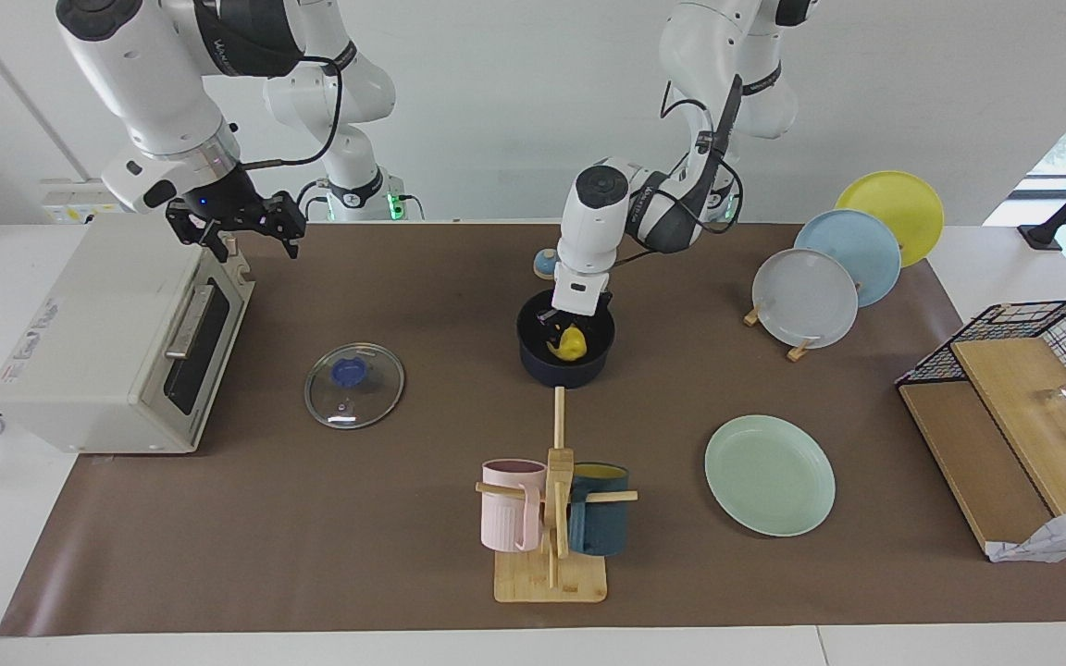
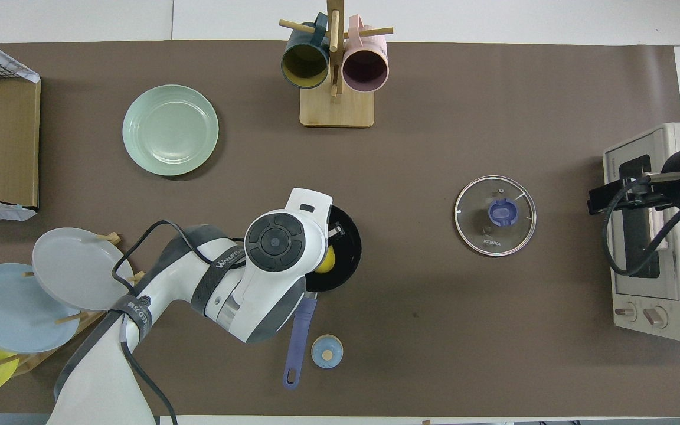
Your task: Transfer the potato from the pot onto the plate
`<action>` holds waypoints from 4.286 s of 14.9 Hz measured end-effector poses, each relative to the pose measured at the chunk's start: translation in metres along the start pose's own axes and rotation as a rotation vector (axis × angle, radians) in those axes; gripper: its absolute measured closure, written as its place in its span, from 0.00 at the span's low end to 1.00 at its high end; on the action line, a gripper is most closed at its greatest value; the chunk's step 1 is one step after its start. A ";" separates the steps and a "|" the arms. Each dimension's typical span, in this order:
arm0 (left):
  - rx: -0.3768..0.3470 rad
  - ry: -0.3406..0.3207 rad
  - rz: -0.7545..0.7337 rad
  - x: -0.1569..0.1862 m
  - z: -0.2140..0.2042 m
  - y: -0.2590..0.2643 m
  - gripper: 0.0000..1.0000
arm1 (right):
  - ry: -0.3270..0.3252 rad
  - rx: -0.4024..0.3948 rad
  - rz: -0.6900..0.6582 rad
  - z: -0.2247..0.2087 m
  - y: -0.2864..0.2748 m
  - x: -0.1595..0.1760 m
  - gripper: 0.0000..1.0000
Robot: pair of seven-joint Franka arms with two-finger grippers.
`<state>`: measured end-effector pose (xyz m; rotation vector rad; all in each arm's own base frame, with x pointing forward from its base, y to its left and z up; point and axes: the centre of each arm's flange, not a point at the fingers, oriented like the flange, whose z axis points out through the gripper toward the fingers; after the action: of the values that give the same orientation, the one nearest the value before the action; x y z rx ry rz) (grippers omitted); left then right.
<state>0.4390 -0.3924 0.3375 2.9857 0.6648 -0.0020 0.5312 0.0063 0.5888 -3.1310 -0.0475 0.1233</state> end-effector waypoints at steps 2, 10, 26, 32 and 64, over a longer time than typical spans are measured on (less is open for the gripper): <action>-0.007 0.003 -0.002 0.004 -0.017 0.006 0.44 | 0.015 0.001 0.007 -0.001 0.004 0.001 0.00; -0.038 0.045 0.036 0.137 -0.225 -0.038 0.44 | 0.039 0.000 0.011 -0.012 0.006 0.003 0.00; -0.003 0.089 0.387 0.361 -0.057 -0.152 0.44 | 0.028 -0.009 0.008 -0.011 0.004 0.004 0.00; -0.005 0.105 0.411 0.357 -0.033 -0.150 0.44 | 0.033 -0.007 0.029 -0.014 0.010 0.003 0.00; 0.063 -0.054 0.398 0.225 -0.316 -0.236 0.00 | 0.059 -0.005 0.040 -0.024 0.024 -0.001 0.00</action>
<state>0.5373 -0.0591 0.6295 3.1084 0.0588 -0.0797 0.5332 -0.0180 0.6123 -3.1389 0.0150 0.0319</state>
